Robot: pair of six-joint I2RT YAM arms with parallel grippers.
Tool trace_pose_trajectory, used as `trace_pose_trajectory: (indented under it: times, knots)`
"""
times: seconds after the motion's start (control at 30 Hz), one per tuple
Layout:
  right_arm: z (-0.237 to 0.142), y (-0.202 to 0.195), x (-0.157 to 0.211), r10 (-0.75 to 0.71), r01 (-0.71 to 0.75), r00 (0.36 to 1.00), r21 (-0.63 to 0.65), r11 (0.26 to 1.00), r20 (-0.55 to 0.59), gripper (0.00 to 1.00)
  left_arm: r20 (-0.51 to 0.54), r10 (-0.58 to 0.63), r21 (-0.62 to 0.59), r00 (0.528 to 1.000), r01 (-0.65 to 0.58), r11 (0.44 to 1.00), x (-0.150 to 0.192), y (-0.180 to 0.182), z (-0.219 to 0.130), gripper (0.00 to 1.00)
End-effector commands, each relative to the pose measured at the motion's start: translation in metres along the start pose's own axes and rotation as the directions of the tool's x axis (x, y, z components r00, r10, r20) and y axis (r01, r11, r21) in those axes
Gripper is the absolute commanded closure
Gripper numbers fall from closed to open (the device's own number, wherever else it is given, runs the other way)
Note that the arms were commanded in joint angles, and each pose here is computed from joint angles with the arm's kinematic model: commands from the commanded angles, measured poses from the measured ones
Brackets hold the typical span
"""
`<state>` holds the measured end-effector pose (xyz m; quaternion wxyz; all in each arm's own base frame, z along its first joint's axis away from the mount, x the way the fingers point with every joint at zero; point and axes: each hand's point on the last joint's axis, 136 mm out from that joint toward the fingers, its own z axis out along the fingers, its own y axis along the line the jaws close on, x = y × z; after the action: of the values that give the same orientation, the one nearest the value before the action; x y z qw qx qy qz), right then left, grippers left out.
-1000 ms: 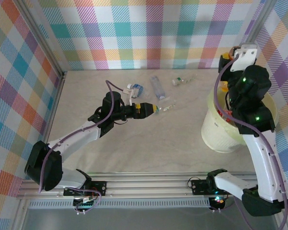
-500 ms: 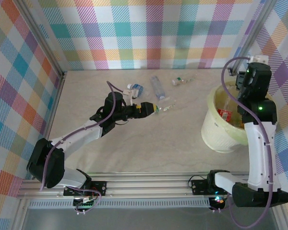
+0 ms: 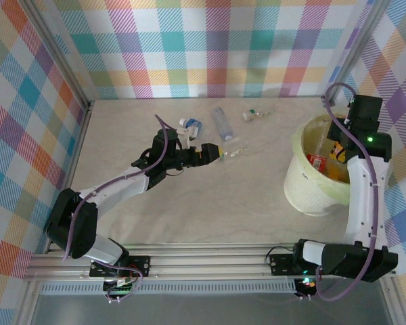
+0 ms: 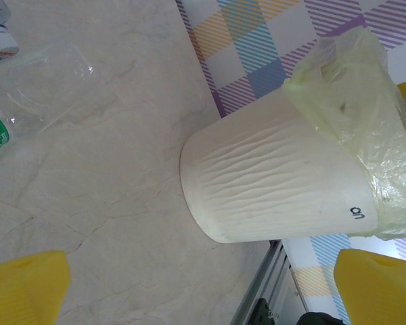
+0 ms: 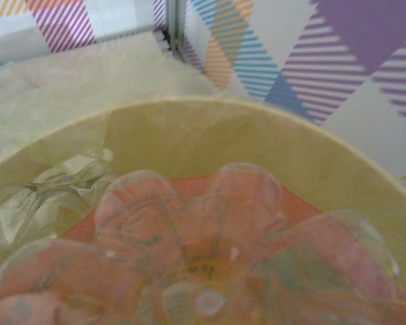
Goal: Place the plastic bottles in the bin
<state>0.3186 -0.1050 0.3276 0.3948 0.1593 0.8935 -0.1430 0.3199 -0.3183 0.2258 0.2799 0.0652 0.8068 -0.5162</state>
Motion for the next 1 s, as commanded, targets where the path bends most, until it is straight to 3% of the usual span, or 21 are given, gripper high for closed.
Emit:
trace_pose_trajectory:
  times: [0.0, 0.3, 0.4, 0.53, 0.73, 0.97]
  knots:
    - [-0.004, 0.002, 0.003, 0.047, -0.047, 0.999, -0.023, 0.999, -0.007, 0.24, 0.018, 0.006, 0.018, 1.000, -0.007, 1.000, -0.005, -0.008, 0.001, 0.00]
    - [-0.020, -0.006, -0.009, 0.058, -0.058, 0.998, -0.001, 0.998, 0.040, 0.12, 0.020, -0.004, -0.009, 1.000, 0.004, 1.000, -0.003, -0.001, 0.002, 0.00]
    - [-0.026, -0.004, -0.011, 0.062, -0.061, 0.996, -0.023, 0.998, 0.056, 0.00, 0.026, -0.011, -0.024, 1.000, 0.012, 1.000, -0.004, 0.004, 0.003, 0.00]
    - [-0.036, 0.000, -0.014, 0.078, -0.072, 0.993, -0.067, 0.995, 0.087, 0.00, 0.036, -0.034, -0.054, 0.999, 0.036, 0.998, -0.004, 0.013, 0.006, 0.00]
    - [-0.063, 0.035, -0.022, 0.129, -0.079, 0.980, -0.296, 0.952, 0.155, 0.00, 0.101, -0.076, -0.149, 0.992, 0.090, 0.985, -0.007, 0.034, 0.002, 0.00]
    - [-0.104, 0.096, -0.025, 0.157, -0.031, 0.973, -0.571, 0.821, 0.172, 0.00, 0.178, -0.090, -0.297, 0.980, 0.140, 0.945, -0.008, 0.061, -0.014, 0.00]
